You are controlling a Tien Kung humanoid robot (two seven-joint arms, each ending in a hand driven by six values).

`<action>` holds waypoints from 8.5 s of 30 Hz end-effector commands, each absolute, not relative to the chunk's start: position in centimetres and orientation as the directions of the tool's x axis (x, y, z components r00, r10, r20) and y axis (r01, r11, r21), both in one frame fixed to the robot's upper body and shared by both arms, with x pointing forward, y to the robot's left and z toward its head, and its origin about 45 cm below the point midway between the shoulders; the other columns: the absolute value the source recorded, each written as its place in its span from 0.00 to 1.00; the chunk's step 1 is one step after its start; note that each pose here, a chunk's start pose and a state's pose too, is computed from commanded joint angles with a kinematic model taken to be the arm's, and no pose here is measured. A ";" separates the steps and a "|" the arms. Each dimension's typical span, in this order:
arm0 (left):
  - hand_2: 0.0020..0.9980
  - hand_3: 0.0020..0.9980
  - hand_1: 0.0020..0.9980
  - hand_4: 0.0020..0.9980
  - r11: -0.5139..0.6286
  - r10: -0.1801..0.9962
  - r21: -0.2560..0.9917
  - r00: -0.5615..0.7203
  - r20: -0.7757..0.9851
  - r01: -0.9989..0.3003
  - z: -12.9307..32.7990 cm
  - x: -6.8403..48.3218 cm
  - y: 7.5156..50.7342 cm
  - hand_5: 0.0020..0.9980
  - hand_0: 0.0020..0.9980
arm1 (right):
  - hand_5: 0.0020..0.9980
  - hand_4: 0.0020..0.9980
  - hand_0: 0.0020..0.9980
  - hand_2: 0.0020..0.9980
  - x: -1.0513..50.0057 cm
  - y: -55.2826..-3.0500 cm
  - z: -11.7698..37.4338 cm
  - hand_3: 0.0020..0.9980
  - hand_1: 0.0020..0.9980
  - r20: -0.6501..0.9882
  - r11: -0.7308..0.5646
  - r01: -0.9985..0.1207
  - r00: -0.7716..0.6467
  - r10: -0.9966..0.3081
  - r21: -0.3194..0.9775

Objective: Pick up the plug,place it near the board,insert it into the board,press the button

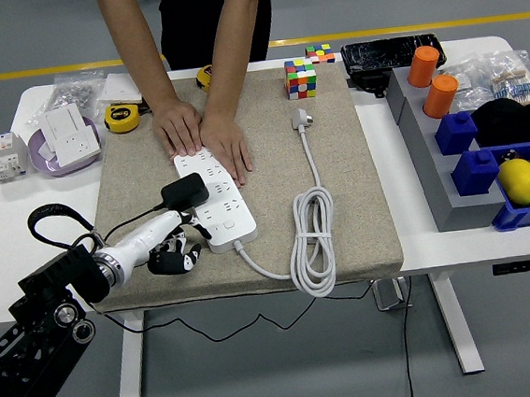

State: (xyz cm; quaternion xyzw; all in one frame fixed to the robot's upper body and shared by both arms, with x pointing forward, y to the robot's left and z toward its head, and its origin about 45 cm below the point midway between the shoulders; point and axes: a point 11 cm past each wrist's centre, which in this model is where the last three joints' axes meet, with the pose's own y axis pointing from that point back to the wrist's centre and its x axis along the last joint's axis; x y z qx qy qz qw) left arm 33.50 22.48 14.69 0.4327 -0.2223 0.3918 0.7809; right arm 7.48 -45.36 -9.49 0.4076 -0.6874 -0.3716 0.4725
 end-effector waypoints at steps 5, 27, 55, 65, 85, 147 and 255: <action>0.15 0.68 0.02 0.46 0.331 0.414 0.491 0.591 0.692 -0.806 14.9 33.8 21.8 0.00 0.14 | 0.91 1.00 0.84 0.75 7.6 -45.3 -9.5 0.77 0.76 0.345 0.391 -0.212 -0.222 -0.912 0.896; 0.15 0.85 0.01 0.48 0.339 0.391 0.496 0.599 0.699 -0.799 14.2 35.1 20.7 0.00 0.14 | 0.91 1.00 0.84 0.75 7.7 -45.3 -9.5 0.77 0.76 0.344 0.391 -0.212 -0.226 -0.911 0.896; 0.15 0.86 0.01 0.50 0.359 0.356 0.500 0.611 0.707 -0.788 15.1 34.9 20.0 0.00 0.14 | 0.92 1.00 0.84 0.75 7.8 -45.2 -9.5 0.77 0.76 0.342 0.391 -0.213 -0.236 -0.910 0.895; 0.15 0.83 0.01 0.50 0.379 0.346 0.493 0.614 0.709 -0.783 15.7 34.4 19.5 0.00 0.14 | 0.92 1.00 0.84 0.75 7.7 -45.2 -9.5 0.77 0.76 0.342 0.391 -0.211 -0.235 -0.910 0.896; 0.15 0.80 0.01 0.49 0.359 0.336 0.519 0.627 0.703 -0.775 14.6 34.2 20.0 0.00 0.14 | 0.92 1.00 0.84 0.75 7.5 -45.3 -9.5 0.77 0.76 0.344 0.393 -0.209 -0.234 -0.909 0.896; 0.72 0.75 0.76 1.00 0.217 0.507 0.348 0.410 0.758 -0.912 15.2 42.9 25.1 0.22 0.73 | 0.93 1.00 0.84 0.75 7.7 -45.2 -9.5 0.77 0.77 0.343 0.389 -0.211 -0.226 -0.912 0.897; 0.21 0.25 0.17 0.63 0.087 0.434 0.297 0.305 0.848 -0.951 17.3 41.5 31.5 0.23 0.27 | 0.93 1.00 0.83 0.75 7.4 -45.3 -9.5 0.77 0.76 0.345 0.395 -0.205 -0.243 -0.907 0.895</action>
